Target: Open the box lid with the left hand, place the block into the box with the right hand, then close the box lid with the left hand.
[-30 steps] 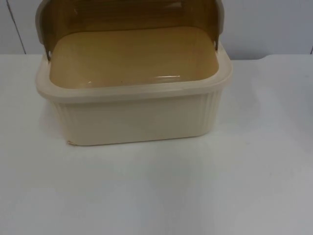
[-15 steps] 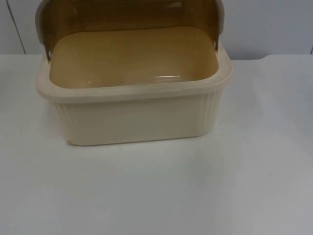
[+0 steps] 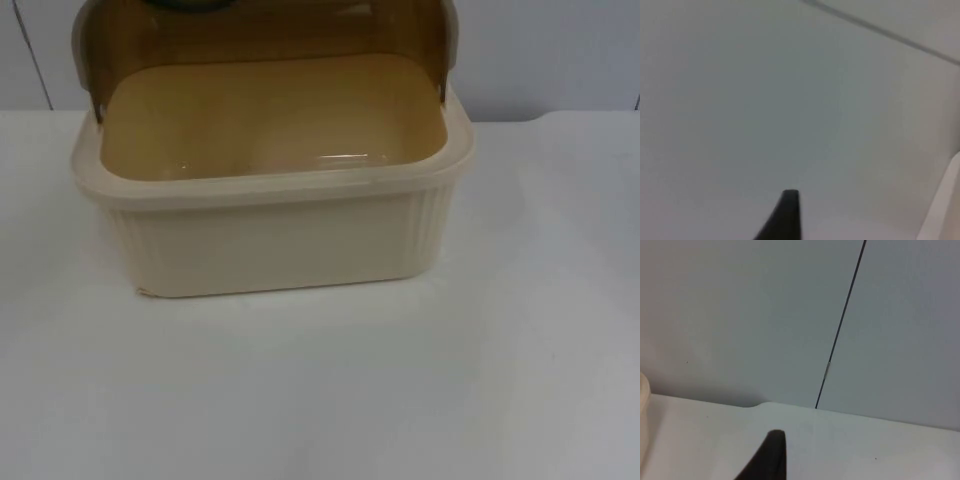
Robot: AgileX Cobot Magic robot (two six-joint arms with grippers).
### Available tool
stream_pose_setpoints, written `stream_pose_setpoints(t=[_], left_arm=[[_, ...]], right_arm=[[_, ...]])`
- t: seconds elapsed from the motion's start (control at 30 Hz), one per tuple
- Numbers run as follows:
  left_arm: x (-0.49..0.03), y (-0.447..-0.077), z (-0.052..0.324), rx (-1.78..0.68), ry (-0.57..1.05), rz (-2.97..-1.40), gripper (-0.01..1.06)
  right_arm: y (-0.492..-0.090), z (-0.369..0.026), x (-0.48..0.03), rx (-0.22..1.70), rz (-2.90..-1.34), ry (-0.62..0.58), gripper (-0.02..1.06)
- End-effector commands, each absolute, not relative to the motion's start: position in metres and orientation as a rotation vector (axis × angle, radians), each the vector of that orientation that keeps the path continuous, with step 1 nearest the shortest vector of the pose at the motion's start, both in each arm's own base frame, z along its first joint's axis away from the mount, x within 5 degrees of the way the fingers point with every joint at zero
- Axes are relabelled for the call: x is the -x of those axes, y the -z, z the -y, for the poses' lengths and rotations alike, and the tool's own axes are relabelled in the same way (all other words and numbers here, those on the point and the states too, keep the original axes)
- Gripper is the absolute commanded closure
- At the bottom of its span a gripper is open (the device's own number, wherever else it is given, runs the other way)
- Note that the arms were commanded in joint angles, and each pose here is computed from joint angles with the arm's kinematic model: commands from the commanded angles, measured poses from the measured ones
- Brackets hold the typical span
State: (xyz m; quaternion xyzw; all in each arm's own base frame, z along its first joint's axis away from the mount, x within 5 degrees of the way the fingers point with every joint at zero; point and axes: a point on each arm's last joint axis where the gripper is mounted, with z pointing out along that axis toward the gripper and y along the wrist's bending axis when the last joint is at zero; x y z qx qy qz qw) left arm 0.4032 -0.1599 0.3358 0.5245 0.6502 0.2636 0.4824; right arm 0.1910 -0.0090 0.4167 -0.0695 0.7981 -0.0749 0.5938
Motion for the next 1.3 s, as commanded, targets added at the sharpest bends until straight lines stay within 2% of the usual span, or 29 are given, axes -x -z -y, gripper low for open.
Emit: stream_pose_setpoints(t=[0.0, 0.13, 0.17, 0.23, 0.3, 0.6, 0.77, 0.9, 1.0, 1.27], left_arm=[[-0.401, -0.341, 0.168, -1.271, -0.614, -1.545, 0.28], [-0.401, -0.342, 0.172, -1.231, -0.550, -1.547, 0.72], [-0.401, -0.342, 0.172, -1.231, -0.550, -1.547, 0.72], [-0.401, -0.342, 0.172, -1.224, -0.539, -1.551, 0.90], [-0.400, -0.341, 0.173, -1.184, -0.486, -1.584, 1.04], [-0.402, -0.337, 0.174, -1.090, -0.348, -1.645, 1.05], [-0.399, -0.326, 0.180, -1.287, -0.333, -1.608, 1.05], [-0.399, -0.321, 0.171, -1.357, -0.202, -1.622, 1.05], [-0.403, -0.321, 0.156, -1.313, -0.068, -1.651, 1.05], [-0.410, -0.313, 0.150, -1.312, -0.091, -1.663, 1.05]], right_arm=[[-0.420, 0.010, -0.189, 0.155, -1.845, 0.181, 0.00], [-0.419, 0.010, -0.190, 0.155, -1.847, 0.181, 0.00], [-0.419, 0.010, -0.190, 0.155, -1.847, 0.181, 0.00], [-0.419, 0.010, -0.190, 0.155, -1.847, 0.181, 0.00], [-0.419, 0.010, -0.190, 0.155, -1.847, 0.181, 0.00], [-0.419, 0.010, -0.190, 0.155, -1.849, 0.181, 0.00], [-0.418, 0.010, -0.189, 0.148, -1.856, 0.172, 0.00], [-0.418, 0.010, -0.189, 0.148, -1.856, 0.172, 0.00], [-0.418, 0.010, -0.189, 0.147, -1.856, 0.170, 0.00], [-0.419, 0.010, -0.189, 0.139, -1.855, 0.163, 0.00]])
